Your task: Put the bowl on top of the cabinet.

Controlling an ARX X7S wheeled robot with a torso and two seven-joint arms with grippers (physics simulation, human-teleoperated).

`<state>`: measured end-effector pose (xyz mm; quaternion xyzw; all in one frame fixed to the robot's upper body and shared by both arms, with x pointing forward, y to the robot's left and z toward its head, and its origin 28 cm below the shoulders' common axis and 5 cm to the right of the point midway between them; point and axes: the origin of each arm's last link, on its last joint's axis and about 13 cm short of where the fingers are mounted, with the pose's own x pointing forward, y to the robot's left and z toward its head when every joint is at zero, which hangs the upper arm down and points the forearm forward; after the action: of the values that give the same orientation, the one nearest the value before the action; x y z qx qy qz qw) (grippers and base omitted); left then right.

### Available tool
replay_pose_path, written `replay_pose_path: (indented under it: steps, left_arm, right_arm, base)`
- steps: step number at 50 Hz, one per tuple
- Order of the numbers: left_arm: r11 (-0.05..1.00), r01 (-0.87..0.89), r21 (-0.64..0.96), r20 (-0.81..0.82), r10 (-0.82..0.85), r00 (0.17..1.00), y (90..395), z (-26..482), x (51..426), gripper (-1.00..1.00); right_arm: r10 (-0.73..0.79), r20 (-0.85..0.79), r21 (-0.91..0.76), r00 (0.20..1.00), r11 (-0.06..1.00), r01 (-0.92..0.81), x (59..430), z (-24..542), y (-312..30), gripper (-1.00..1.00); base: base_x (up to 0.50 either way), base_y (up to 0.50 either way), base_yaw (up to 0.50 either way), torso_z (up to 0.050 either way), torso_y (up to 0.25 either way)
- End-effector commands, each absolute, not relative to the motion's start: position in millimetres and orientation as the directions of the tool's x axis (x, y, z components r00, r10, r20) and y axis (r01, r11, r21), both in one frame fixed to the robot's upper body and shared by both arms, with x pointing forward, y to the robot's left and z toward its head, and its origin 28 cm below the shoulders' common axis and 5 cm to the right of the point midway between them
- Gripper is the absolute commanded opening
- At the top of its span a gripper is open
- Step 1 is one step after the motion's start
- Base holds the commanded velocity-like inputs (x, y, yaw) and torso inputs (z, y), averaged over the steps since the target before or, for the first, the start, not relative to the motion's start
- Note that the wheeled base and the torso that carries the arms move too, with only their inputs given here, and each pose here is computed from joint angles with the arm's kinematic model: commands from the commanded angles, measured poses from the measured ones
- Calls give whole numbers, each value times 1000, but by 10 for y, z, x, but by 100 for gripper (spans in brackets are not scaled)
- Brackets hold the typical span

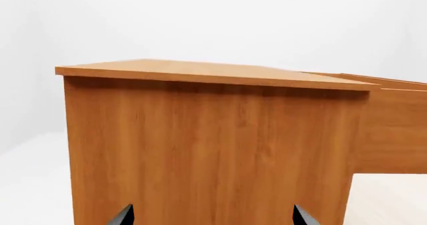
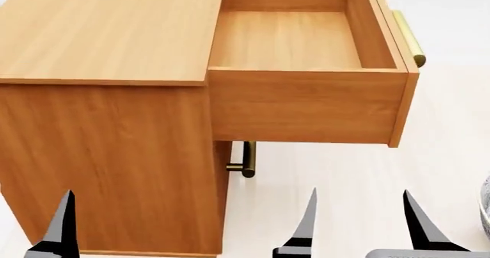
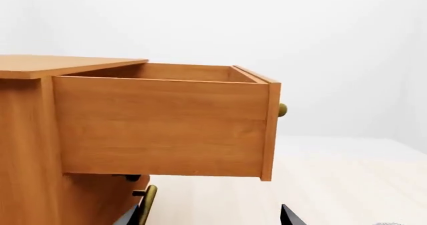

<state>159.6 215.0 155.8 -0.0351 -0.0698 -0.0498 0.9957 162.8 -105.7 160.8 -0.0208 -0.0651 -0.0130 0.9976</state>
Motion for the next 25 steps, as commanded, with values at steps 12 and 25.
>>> replay_pose_path:
  steps: [12, 25]
  left_arm:
    - [993, 100, -62, 134, -91, 987, 2186, 1515, 1579, 100]
    - [993, 112, -44, 126, -106, 986, 2182, 1497, 1575, 100]
  right_arm:
    - [-40, 108, -47, 993, 998, 45, 1638, 1559, -1033, 100]
    - [-7, 71, -187, 997, 982, 21, 1463, 1748, -1366, 100]
  base:
    - [222, 0, 0, 0, 1]
    - [0, 0, 0, 0, 0]
